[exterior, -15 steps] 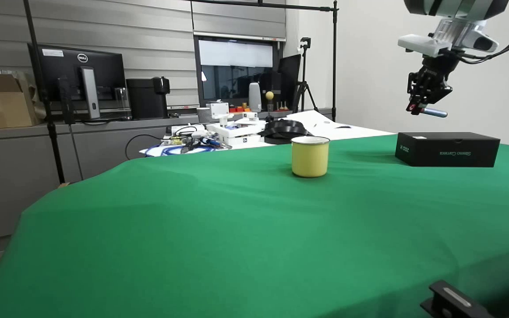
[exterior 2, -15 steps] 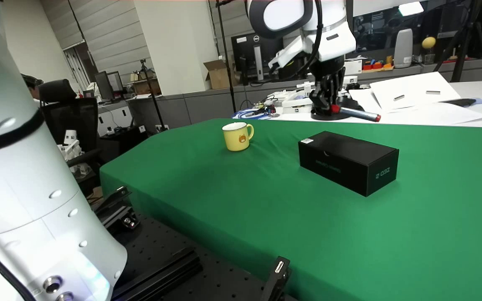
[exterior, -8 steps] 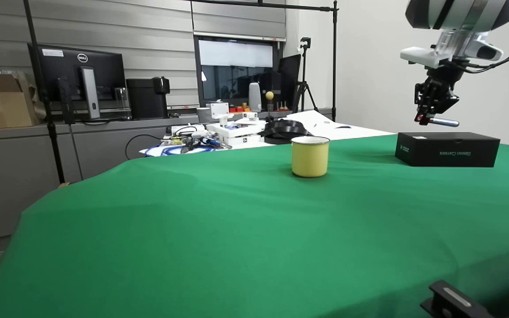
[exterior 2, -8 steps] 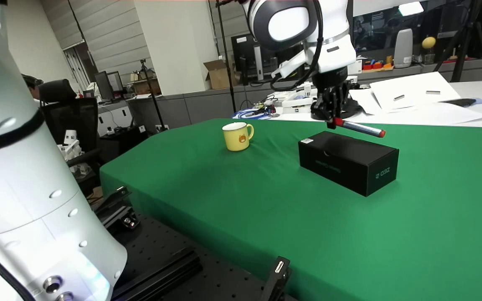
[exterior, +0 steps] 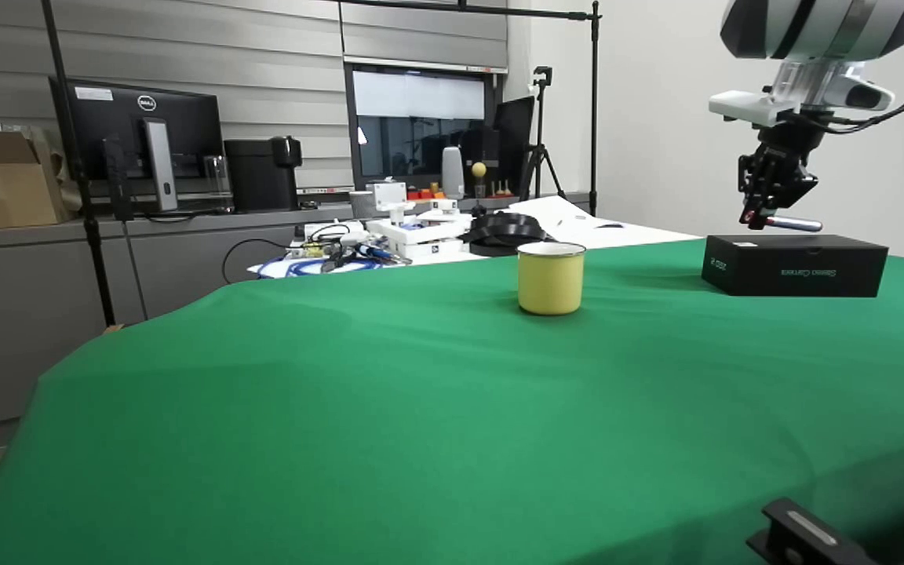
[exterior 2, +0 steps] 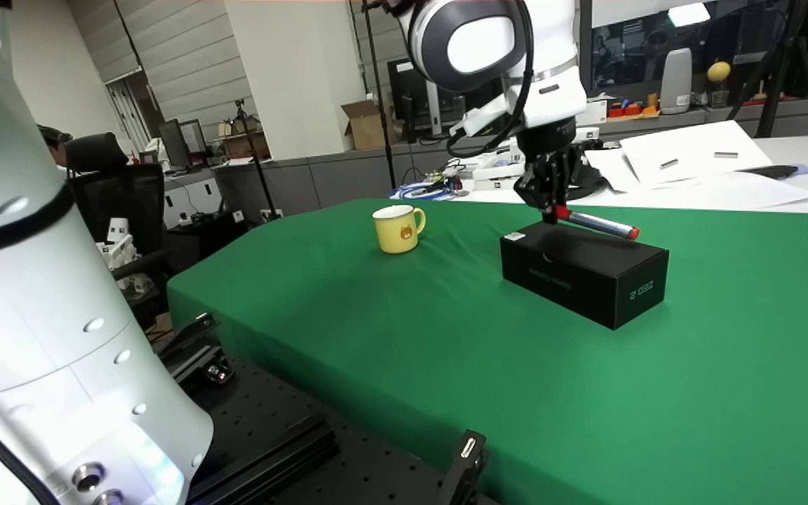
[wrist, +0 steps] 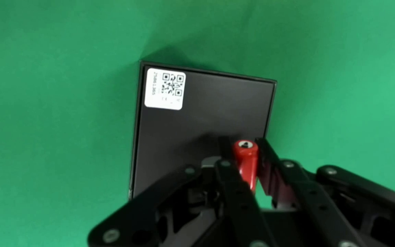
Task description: Take the marker out of the cup and put it on the box
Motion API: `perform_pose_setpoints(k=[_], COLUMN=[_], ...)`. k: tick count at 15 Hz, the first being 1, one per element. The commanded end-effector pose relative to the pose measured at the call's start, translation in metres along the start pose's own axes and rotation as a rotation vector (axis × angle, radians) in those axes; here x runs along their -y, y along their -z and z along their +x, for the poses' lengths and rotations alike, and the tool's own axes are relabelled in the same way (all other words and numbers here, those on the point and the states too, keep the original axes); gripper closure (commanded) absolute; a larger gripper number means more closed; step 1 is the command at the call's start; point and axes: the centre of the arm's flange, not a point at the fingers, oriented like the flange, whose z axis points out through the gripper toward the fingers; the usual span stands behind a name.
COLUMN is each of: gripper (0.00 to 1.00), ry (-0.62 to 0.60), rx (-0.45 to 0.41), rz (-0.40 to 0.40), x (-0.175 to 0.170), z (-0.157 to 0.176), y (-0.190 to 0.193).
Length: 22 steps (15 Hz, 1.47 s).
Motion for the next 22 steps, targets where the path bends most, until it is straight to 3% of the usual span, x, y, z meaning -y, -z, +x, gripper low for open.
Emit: perform_pose_setpoints(k=[1,11,13,16,22], gripper=[0.95,0.95,0.53,0.45,0.05], ry=[-0.045,-0.103,-0.104,-0.099,-0.082], rx=[-0.033,-0.057,-0.058,-0.054,-0.050], rz=[-0.003,0.010,0.006,0.008,0.014], x=[-0.005,-0.009,-0.009,-0.008,-0.006], z=[-0.008,-0.013,-0.014,-0.016,-0.021], y=[0.005,-0.001,-0.001,0.001,0.006])
